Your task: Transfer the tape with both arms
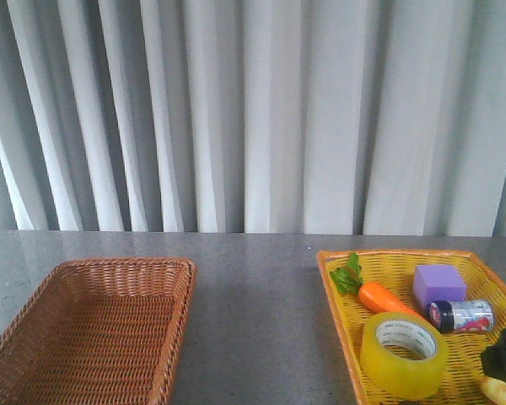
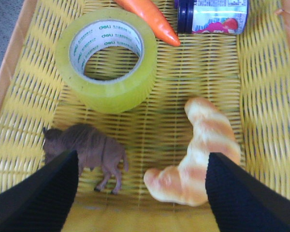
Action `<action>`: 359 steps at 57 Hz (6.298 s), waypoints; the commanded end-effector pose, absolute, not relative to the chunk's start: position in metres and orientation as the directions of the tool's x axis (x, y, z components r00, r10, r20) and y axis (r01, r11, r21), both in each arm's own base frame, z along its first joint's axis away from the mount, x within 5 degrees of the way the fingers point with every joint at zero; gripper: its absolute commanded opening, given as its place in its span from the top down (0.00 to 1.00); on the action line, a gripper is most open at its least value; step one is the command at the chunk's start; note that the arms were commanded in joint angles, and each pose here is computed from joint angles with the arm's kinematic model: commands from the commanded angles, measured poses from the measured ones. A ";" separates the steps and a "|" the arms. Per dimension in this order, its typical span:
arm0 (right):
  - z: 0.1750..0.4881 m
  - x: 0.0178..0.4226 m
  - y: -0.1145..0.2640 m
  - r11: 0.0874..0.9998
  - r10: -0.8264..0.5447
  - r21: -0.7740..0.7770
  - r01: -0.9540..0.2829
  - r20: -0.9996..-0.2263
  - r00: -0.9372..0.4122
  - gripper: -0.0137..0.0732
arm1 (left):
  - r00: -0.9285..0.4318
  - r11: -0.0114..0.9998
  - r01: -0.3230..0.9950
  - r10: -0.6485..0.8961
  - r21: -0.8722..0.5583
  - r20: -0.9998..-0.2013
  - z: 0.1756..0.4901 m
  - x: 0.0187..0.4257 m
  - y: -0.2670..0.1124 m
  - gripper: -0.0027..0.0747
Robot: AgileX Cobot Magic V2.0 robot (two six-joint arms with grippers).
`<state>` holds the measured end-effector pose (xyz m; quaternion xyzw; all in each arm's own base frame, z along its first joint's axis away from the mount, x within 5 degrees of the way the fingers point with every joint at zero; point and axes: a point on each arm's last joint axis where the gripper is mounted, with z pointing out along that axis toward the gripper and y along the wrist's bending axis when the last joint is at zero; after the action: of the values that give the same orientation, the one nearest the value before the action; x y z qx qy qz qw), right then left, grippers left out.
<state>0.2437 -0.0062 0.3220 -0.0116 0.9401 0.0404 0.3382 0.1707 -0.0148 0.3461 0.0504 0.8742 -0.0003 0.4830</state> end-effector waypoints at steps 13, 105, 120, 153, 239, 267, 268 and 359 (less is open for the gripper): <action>0.327 0.317 0.005 0.996 -0.066 0.009 -0.088 -0.587 -0.807 0.24 | -0.440 0.996 0.088 0.068 0.033 -0.895 0.363 0.173 -0.016 0.25; 0.366 0.381 0.026 0.996 -0.085 -0.022 -0.086 -0.542 -0.836 0.65 | -0.440 0.996 0.088 0.070 0.035 -0.895 0.363 0.173 -0.016 0.25; 0.378 0.372 0.104 0.937 -0.258 0.013 -0.349 -0.647 -0.718 0.64 | -0.440 0.996 0.088 0.070 0.035 -0.895 0.363 0.173 -0.016 0.25; 0.301 0.394 0.209 0.817 -0.543 -0.116 -0.565 -0.485 -0.685 0.62 | -0.439 0.996 0.088 0.070 0.035 -0.896 0.364 0.173 -0.016 0.25; 0.345 0.132 0.034 0.961 -0.148 -0.026 -0.274 -0.889 -0.433 0.33 | -0.420 0.981 0.186 0.122 0.046 -0.899 0.363 0.176 -0.030 0.25; 0.346 0.084 0.022 0.962 -0.120 -0.036 -0.271 -0.946 -0.300 0.33 | -0.413 0.834 0.550 0.321 0.048 -0.852 0.372 0.222 -0.122 0.25; 0.346 0.084 0.022 0.962 -0.120 -0.036 -0.271 -0.946 -0.300 0.33 | -0.416 0.829 0.558 0.328 0.047 -0.848 0.372 0.224 -0.126 0.25; 0.346 0.084 0.022 0.962 -0.120 -0.036 -0.271 -0.946 -0.300 0.33 | -0.714 0.805 0.592 0.503 -0.037 -0.487 0.265 0.408 -0.239 0.64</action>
<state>0.0814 0.0228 0.3330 -0.1269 0.8276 0.0664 0.5427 0.4109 -0.2383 0.2303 0.3049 0.9300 -0.0789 0.1894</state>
